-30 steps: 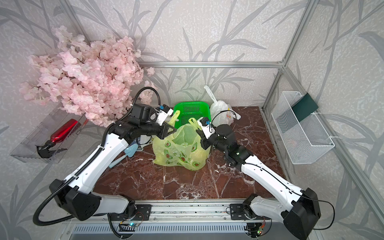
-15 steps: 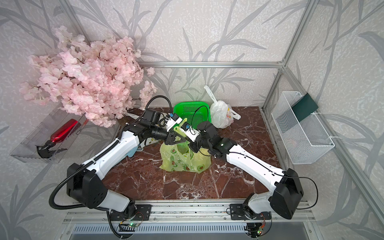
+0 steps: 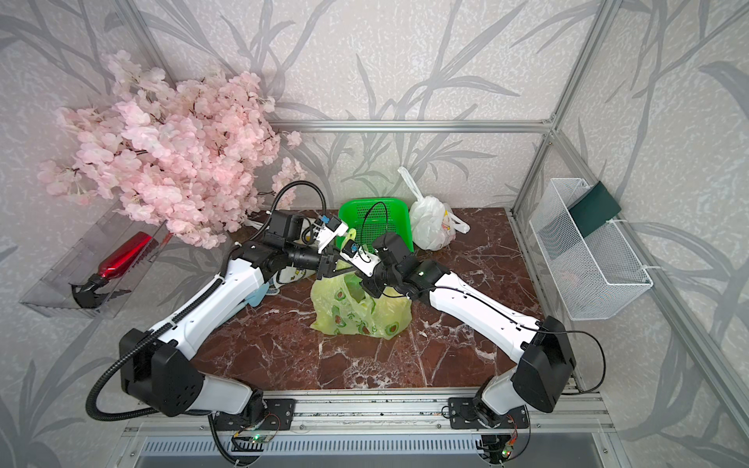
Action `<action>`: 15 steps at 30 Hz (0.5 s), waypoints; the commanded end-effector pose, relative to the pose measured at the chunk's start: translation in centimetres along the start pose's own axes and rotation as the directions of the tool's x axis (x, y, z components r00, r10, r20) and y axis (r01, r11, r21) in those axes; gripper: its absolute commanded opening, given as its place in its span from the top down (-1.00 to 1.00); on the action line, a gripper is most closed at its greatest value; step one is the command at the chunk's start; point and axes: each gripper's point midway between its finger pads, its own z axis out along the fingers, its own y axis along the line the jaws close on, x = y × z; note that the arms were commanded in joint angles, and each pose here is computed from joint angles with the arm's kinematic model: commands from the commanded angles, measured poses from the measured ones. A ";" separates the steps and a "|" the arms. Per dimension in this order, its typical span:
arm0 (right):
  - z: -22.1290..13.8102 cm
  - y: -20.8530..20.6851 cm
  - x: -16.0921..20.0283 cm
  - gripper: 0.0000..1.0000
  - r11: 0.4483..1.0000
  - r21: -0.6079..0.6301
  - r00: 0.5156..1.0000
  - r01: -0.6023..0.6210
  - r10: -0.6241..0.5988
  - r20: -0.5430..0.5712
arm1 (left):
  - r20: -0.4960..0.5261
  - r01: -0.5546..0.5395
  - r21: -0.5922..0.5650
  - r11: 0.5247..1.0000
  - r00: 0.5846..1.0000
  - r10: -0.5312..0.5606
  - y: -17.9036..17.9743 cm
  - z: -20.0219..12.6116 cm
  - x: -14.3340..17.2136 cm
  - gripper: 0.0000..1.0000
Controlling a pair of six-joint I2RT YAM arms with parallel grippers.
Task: Place the pears into plastic bags & tie knots
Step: Tie the plastic bag at the center of the board.
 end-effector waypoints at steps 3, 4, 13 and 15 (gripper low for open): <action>-3.6 -0.1 -2.7 0.33 0.975 -0.129 0.975 -0.179 0.193 0.109 | -0.056 -0.020 -0.051 0.998 0.998 0.017 0.9 -0.2 1.2 1.00; -4.4 0.0 -3.0 0.13 0.963 -0.170 0.965 -0.210 0.232 0.125 | -0.060 -0.022 -0.067 0.997 0.998 0.018 1.1 -0.3 1.3 1.00; -5.6 -2.3 -6.9 -0.11 0.733 -0.324 0.757 -0.598 0.649 0.073 | -0.067 -0.052 -0.152 0.987 0.997 0.043 2.8 0.1 0.7 1.00; -5.1 -2.8 -7.6 -0.11 0.694 -0.327 0.718 -0.641 0.693 0.065 | -0.080 -0.069 -0.162 0.984 0.995 0.056 2.9 0.2 0.9 1.00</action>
